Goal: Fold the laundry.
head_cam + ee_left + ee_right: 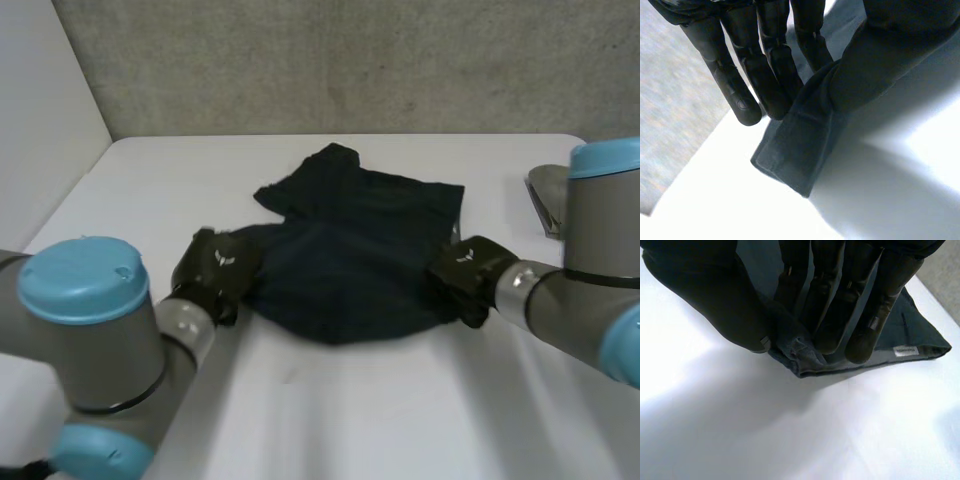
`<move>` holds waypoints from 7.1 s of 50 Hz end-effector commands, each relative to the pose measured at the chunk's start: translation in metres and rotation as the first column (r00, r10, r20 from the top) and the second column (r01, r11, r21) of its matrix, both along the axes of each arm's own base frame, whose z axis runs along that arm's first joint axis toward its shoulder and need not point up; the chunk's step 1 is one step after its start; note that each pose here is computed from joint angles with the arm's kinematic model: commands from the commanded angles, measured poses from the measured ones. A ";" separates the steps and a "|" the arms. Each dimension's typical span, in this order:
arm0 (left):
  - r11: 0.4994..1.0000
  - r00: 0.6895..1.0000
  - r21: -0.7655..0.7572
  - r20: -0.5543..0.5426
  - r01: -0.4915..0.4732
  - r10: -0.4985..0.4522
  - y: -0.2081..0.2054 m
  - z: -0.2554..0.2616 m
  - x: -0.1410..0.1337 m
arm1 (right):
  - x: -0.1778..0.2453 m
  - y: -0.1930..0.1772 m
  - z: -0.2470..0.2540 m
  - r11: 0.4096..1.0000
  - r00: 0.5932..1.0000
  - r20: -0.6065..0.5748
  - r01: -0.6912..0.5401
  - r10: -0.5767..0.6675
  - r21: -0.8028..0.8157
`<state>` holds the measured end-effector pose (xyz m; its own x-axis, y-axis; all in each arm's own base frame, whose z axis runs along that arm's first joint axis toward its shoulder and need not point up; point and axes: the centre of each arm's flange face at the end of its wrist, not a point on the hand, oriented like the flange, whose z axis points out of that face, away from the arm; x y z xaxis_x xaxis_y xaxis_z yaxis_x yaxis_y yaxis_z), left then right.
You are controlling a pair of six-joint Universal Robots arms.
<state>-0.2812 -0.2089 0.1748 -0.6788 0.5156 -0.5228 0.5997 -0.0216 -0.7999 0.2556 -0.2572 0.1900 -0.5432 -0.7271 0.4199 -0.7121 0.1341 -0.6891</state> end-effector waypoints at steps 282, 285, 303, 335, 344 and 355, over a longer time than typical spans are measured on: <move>0.917 0.987 0.392 -0.106 -0.071 0.121 0.035 -0.020 0.008 | -0.051 0.039 0.013 0.991 0.984 0.132 0.114 -0.122 0.063; 0.922 0.986 0.379 -0.112 -0.074 0.125 0.031 -0.017 0.007 | -0.052 0.045 0.019 0.992 0.986 0.122 0.102 -0.112 0.079; 0.921 0.985 0.378 -0.099 -0.092 0.139 0.022 -0.020 0.007 | -0.047 0.049 -0.011 0.995 0.990 0.127 0.051 -0.062 0.091; 0.986 0.934 -0.158 -0.357 -0.043 -0.016 0.036 0.186 0.022 | -0.045 0.018 0.159 0.919 0.982 0.186 0.095 -0.024 -0.383; 0.999 0.985 0.029 -0.167 -0.033 0.038 -0.007 0.104 -0.003 | -0.025 0.002 0.105 0.978 0.998 0.058 -0.009 0.021 -0.208; 0.993 0.989 -0.066 -0.119 -0.096 0.088 -0.102 0.077 -0.029 | 0.026 -0.049 0.069 0.967 0.998 0.031 -0.040 0.050 -0.253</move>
